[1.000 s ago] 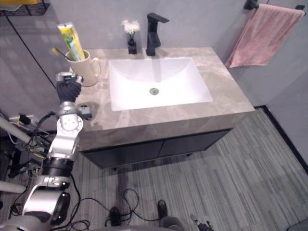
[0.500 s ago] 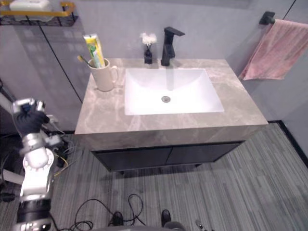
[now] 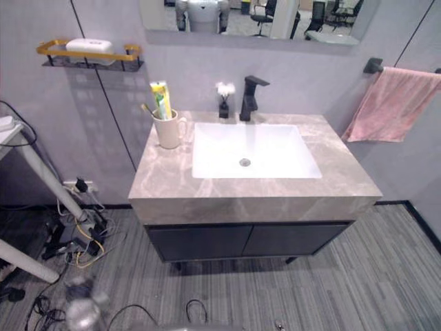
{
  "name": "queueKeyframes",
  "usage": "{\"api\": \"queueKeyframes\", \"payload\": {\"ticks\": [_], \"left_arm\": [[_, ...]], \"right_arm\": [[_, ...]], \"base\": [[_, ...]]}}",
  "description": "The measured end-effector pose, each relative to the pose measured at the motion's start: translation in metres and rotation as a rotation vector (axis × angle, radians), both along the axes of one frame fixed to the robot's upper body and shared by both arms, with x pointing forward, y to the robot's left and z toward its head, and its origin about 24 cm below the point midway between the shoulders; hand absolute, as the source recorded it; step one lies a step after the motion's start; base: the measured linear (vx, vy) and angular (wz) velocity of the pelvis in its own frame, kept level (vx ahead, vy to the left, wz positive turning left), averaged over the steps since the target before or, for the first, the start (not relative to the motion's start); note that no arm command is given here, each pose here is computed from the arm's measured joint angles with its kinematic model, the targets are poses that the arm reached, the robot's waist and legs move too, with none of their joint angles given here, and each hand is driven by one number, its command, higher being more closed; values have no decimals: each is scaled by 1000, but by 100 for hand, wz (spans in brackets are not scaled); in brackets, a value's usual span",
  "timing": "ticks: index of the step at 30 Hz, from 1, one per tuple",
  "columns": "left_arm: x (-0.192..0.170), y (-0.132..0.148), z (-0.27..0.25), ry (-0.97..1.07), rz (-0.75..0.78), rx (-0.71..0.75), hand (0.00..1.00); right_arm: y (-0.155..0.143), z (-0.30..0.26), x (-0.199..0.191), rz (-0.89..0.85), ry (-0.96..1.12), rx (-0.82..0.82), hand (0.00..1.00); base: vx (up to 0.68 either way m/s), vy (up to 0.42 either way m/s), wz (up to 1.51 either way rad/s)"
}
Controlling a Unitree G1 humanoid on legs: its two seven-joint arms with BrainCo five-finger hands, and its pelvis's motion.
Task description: Organize washtable
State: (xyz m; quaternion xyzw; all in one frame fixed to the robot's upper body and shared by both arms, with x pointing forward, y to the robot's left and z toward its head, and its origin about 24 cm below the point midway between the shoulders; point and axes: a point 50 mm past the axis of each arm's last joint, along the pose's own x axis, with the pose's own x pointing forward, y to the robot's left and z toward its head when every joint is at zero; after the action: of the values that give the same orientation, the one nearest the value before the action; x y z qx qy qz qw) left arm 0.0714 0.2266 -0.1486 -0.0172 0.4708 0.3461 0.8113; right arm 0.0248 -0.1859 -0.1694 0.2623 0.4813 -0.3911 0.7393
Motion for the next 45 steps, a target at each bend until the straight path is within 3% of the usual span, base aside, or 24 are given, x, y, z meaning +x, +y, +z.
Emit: {"api": "queueKeyframes", "payload": {"ticks": [4, 8, 18, 33, 36, 39, 41, 43, 45], "left_arm": [[-23, -10, -15, 94, -24, -156, 0], [-16, -18, -19, 97, -81, -227, 0], [6, -34, -21, 191, -569, -221, 0], [7, -37, -21, 233, -684, -182, 0], [13, -34, -19, 203, -671, -165, 0], [32, -30, -13, 128, -611, -153, 0], [16, -38, -18, 163, -627, -189, 0], [13, -26, -18, 193, -637, -184, 0], [-4, -27, -21, 235, -617, -219, 0]], "right_arm": [[-1, -1, -1, 14, 19, 0, 0], [2, -3, -3, 16, 44, 23, 0], [-1, -5, 8, 100, 56, 36, 0], [-8, -3, 20, 214, 29, 13, 0], [-10, -1, 38, 235, -8, -4, 0], [-9, 4, 58, 184, -91, -15, 0], [-27, 9, 57, 122, -121, -62, 0], [-9, 1, 39, 52, -72, 12, 0], [-21, 1, 36, 19, -56, -2, 0]], "base": [[65, 20, -11], [47, 12, 1], [1, 1, -1], [-9, -18, 5], [-39, -52, 49], [-119, -29, 22], [39, -35, 35], [89, -139, 144], [63, -47, 64]]}}
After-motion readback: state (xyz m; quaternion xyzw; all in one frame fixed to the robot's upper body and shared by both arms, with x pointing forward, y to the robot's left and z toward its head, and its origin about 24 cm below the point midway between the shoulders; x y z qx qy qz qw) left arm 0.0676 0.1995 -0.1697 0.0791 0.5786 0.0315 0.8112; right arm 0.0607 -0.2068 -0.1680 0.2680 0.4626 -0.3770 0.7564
